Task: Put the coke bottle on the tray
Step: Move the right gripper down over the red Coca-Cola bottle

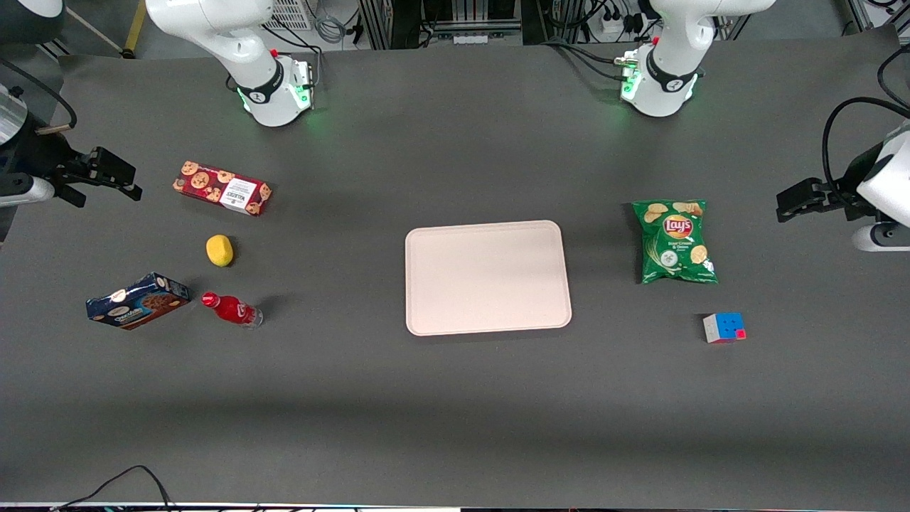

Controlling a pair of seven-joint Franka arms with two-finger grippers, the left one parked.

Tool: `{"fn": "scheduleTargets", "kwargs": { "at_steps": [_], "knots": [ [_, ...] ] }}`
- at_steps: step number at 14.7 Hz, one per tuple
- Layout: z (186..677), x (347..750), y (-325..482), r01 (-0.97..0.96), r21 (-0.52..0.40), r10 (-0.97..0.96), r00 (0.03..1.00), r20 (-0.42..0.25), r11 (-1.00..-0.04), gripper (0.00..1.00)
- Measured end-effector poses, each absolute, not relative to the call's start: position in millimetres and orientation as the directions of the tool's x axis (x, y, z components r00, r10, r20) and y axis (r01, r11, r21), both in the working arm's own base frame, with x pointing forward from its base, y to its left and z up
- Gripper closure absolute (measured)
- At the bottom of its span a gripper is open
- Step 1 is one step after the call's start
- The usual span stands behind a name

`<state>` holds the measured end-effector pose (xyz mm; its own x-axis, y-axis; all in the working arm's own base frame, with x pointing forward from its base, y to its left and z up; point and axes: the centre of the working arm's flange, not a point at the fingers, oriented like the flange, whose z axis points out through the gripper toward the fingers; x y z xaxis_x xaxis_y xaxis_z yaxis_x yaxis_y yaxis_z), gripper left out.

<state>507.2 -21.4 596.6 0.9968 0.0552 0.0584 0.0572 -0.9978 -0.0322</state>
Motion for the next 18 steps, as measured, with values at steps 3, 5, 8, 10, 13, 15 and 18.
{"fn": "scheduleTargets", "kwargs": {
  "at_steps": [3,5,8,10,13,15,18],
  "knots": [
    [598,515,-21,0.058,-0.028,0.056,0.996,0.064,-0.998,0.0],
    [597,522,-20,0.058,-0.025,0.056,0.996,0.063,-0.998,0.0],
    [575,539,-16,0.063,-0.014,0.062,0.998,0.024,-0.998,0.0],
    [552,553,-11,0.072,-0.003,0.072,0.997,0.005,-0.997,0.0],
    [507,574,-7,0.083,0.02,0.083,0.996,0.016,-0.996,0.0],
    [473,585,-7,0.089,0.036,0.09,0.995,0.03,-0.995,0.0],
    [426,595,-5,0.106,0.047,0.107,0.994,0.026,-0.993,0.0]
  ]
}}
